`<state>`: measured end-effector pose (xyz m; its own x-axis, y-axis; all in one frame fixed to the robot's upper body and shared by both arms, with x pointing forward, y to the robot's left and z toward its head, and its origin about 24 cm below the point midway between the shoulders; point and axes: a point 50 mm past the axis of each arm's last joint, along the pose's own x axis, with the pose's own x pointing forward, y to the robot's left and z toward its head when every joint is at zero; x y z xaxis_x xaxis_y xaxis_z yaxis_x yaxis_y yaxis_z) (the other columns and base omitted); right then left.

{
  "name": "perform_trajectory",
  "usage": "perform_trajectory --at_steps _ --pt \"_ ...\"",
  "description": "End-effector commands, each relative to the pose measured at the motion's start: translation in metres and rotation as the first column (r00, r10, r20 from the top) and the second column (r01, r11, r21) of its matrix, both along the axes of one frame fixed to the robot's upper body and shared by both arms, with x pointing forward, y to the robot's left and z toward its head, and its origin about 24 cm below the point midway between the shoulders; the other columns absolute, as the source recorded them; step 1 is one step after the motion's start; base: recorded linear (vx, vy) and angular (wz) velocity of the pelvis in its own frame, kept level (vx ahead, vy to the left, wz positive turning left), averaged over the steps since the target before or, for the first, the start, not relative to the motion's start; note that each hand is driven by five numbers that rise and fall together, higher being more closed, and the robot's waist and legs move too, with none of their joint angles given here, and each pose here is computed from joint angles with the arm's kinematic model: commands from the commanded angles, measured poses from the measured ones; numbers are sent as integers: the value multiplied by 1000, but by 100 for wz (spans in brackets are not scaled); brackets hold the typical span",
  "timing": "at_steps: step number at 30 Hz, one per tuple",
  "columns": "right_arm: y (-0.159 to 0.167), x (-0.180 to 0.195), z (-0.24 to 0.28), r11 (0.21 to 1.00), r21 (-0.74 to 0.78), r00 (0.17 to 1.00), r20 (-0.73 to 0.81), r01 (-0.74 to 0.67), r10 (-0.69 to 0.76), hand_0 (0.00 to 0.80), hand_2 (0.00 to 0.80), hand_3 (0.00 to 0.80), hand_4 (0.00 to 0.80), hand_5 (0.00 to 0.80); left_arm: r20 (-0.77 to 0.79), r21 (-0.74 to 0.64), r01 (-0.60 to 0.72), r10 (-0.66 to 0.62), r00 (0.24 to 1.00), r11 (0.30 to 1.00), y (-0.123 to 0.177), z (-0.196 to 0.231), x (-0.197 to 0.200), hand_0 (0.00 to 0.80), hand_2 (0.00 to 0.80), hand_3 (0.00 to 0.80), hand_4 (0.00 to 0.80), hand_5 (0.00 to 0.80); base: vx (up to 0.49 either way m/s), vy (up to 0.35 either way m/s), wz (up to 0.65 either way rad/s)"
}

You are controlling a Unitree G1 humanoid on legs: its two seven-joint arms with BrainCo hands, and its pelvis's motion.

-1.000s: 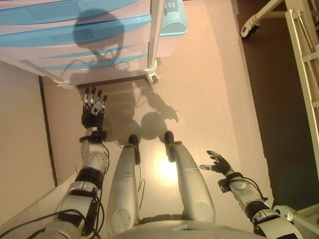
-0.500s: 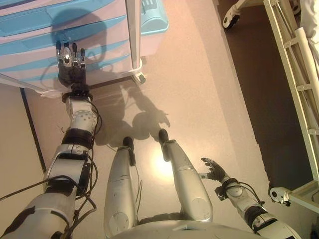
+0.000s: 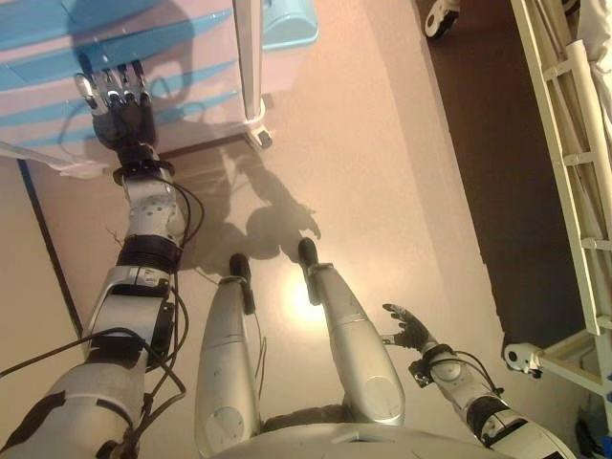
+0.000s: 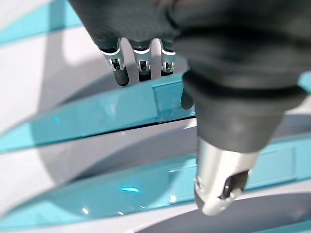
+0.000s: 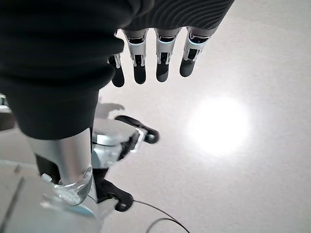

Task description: Open the drawer and pick up the medicine

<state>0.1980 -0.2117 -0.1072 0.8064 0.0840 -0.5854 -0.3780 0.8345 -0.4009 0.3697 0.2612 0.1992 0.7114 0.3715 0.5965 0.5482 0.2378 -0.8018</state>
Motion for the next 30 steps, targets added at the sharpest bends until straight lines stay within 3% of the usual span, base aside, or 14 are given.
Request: perform_trajectory --at_steps 1,2,3,7,10,14,17,21,25,28,30 --pt "-15 -21 -7 999 -42 999 -50 -7 5 0 0 0 0 0 659 249 -77 -111 744 965 -17 116 -42 0 0 0 0 0 -83 -33 -3" --pt "-14 -21 -7 999 -45 998 -53 -16 14 0 0 0 0 0 696 262 -106 -111 710 959 -17 118 -46 452 452 452 452 452 -81 -42 -3" --pt "-14 -22 -8 999 -44 998 -58 -19 17 0 0 0 0 0 725 278 -127 -121 678 952 -17 120 -50 800 800 800 800 800 0 0 0" --pt "-14 -23 -8 998 -49 997 -68 -36 33 0 0 0 0 0 776 333 -175 -163 609 927 -18 123 -58 800 800 800 800 800 0 0 0" --pt "-15 -23 -7 998 -55 997 -69 -44 40 0 0 0 0 0 772 366 -184 -186 608 912 -11 114 -59 800 800 800 800 800 0 0 0" --pt "-18 -21 -5 996 -76 996 -71 -52 46 0 0 0 0 0 702 351 -162 -145 697 922 9 77 -58 800 800 800 800 800 -14 14 7" --pt "-19 -23 -5 996 -85 997 -73 -38 32 0 0 0 0 0 608 282 -131 -71 790 950 29 20 -63 800 800 800 800 800 -11 20 12" --pt "-19 -27 -7 997 -83 997 -79 -11 5 0 0 0 0 0 362 139 -90 34 932 986 40 -84 -85 800 800 800 800 800 -5 -16 18" --pt "-20 -40 -14 997 -76 994 -105 11 -19 0 0 0 0 0 -8 -44 -96 95 995 994 36 -196 -138 800 800 800 800 800 56 -77 31" --pt "-26 -48 -16 997 -67 991 -123 35 -43 0 0 0 0 0 -308 -94 -119 85 948 988 32 -250 -180 800 800 800 800 800 85 -89 37" --pt "-32 -54 -18 997 -61 989 -135 54 -61 0 0 0 0 0 -515 -89 -106 46 856 990 28 -277 -207 800 800 800 800 800 48 -85 38"
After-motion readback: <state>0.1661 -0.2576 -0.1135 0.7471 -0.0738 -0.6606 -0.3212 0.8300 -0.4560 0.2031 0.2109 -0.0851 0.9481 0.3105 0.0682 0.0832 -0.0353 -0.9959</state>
